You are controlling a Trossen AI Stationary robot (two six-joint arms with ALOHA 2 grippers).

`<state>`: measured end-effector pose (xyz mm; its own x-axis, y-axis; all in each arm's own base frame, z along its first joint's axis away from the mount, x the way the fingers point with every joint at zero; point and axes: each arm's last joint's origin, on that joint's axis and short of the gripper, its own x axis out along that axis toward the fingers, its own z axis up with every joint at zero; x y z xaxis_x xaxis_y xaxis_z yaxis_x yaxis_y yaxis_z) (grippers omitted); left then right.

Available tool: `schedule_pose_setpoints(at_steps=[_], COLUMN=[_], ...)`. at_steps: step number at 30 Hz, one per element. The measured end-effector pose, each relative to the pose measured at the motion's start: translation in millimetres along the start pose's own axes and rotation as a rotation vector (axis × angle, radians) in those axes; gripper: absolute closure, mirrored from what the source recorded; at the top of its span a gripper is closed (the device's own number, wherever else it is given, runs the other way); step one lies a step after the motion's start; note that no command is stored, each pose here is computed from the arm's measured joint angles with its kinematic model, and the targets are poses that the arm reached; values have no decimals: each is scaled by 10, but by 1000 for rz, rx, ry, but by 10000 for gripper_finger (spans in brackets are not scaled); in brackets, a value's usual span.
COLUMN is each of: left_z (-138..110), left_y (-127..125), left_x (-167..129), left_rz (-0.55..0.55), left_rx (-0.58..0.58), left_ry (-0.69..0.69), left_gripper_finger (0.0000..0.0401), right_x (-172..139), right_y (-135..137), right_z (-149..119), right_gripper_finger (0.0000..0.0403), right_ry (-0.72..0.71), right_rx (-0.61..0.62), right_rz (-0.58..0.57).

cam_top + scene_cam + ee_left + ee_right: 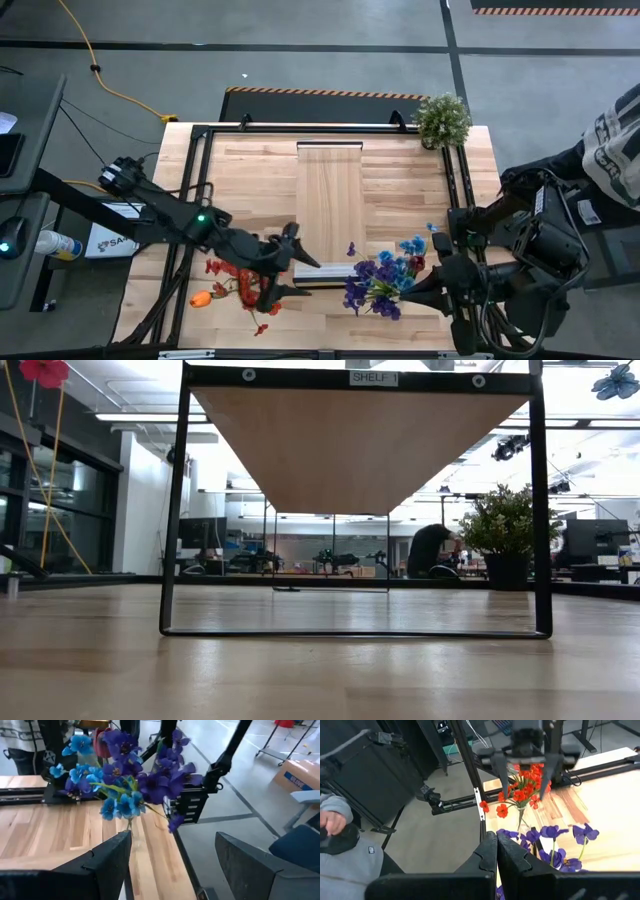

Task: Pick and place flowers into a vace then onto a shelf
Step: Put the violet flowers into the right transparent vase

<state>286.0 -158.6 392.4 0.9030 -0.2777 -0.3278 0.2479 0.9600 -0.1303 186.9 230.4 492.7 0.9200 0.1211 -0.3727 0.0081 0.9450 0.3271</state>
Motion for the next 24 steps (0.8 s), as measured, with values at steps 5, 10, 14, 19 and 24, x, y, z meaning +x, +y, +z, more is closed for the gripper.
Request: schedule_pose_setpoints(at_steps=[5, 10, 14, 19, 24], left_z=[-98, -179, -202, -206, -193], left_y=[144, 302, 386, 433, 468], left_x=[245, 433, 500, 518, 522], left_rz=[9, -18, -44, -34, -30], left_rx=[-29, -78, -92, -62, -13], left_ry=[65, 126, 147, 149, 139], left_gripper_finger=[82, 80, 81, 80, 81], right_x=[0, 0, 0, 0, 0], right_y=[12, 11, 11, 12, 25], right_z=[13, 14, 13, 14, 38], right_gripper_finger=[402, 402, 402, 402, 402], right_ry=[-11, -13, -13, -14, -45], right_rx=[-17, -27, -32, -51, -72], right_rz=[9, 7, 7, 7, 3])
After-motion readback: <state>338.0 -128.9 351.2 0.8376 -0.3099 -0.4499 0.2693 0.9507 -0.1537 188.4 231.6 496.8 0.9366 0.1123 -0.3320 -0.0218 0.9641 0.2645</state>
